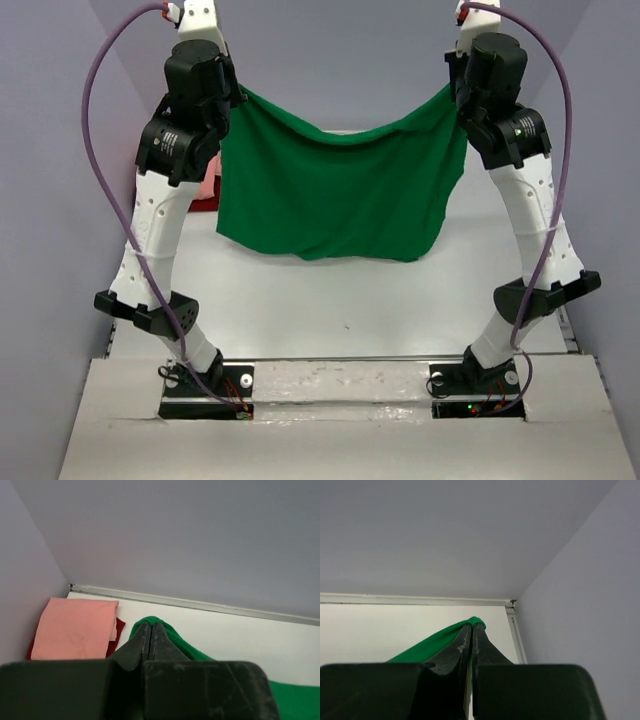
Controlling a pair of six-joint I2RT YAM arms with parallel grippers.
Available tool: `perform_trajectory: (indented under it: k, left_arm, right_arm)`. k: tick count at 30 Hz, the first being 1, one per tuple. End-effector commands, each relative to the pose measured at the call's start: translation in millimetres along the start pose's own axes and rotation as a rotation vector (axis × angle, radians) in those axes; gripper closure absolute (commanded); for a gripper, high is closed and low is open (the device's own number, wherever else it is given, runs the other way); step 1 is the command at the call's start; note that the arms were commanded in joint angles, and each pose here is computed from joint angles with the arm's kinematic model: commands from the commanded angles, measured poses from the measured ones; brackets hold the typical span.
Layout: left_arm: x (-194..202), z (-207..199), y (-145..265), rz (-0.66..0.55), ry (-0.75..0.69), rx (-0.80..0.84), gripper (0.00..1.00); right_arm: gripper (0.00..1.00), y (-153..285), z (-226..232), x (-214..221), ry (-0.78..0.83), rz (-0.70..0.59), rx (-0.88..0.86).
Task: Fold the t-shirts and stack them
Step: Flatten out the tshirt
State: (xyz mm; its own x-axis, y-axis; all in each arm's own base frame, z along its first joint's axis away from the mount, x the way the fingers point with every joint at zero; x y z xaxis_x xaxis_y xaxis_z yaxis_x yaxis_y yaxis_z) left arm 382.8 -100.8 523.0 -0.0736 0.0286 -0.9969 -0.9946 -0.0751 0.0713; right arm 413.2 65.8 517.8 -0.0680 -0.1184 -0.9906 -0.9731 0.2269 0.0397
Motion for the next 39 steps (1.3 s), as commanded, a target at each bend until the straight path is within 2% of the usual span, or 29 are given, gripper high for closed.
perform_trajectory:
  k: [1, 5, 6, 11, 14, 17, 22, 25, 26, 29, 32, 39]
  left_arm:
    - [-40, 28, 44, -0.131, 0.069, -0.007, 1.00]
    - [-40, 54, 87, -0.158, 0.076, -0.040, 1.00]
    - [-39, 56, 97, -0.160, 0.071, -0.053, 1.00]
    - [-38, 80, 141, -0.181, 0.090, -0.097, 1.00]
    - [-37, 86, 148, -0.181, 0.099, -0.110, 1.00]
    - [-37, 83, 146, -0.179, 0.095, -0.101, 1.00]
    - [-41, 67, 128, -0.175, 0.068, -0.088, 1.00]
    - [-48, 46, 107, -0.174, 0.056, -0.058, 1.00]
    - [-52, 37, 96, -0.176, 0.055, -0.050, 1.00]
    - [-56, 15, 70, -0.171, 0.050, -0.018, 1.00]
    - [-53, -2, 45, -0.158, 0.054, 0.035, 1.00]
    - [-45, 2, 35, -0.138, 0.056, 0.041, 1.00]
  right_arm:
    - [1.00, 44, -34, -43, -0.119, -0.124, -0.019]
    - [1.00, 90, -61, -50, -0.128, -0.170, 0.004]
    - [1.00, 105, -51, -54, -0.093, -0.189, -0.027]
    - [1.00, 155, -75, -56, -0.073, -0.200, 0.040]
    - [1.00, 173, -103, -61, -0.086, -0.232, 0.094]
    - [1.00, 177, -104, -62, -0.084, -0.238, 0.088]
    - [1.00, 164, -80, -62, -0.057, -0.226, 0.058]
    - [1.00, 146, -49, -62, -0.020, -0.213, 0.032]
    - [1.00, 136, -33, -67, -0.012, -0.215, 0.017]
    - [1.00, 118, -22, -79, -0.027, -0.241, 0.015]
    - [1.00, 73, 3, -69, -0.002, -0.215, 0.014]
    - [1.00, 41, 16, -49, -0.038, -0.151, -0.047]
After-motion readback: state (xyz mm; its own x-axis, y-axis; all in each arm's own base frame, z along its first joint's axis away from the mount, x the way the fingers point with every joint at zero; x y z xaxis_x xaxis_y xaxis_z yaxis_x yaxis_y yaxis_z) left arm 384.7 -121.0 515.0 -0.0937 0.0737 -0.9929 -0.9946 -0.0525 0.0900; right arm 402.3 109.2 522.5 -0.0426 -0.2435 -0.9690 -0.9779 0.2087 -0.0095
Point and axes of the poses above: each gripper's point midway between its finger pads, its own y axis back along the fingers, its own z axis along the line the jaws close on, x = y × z, the point moved 2 cm from there along y, back along the fingers, and after that the axes turned 9 degrees about -y, right-handed, at the moved point
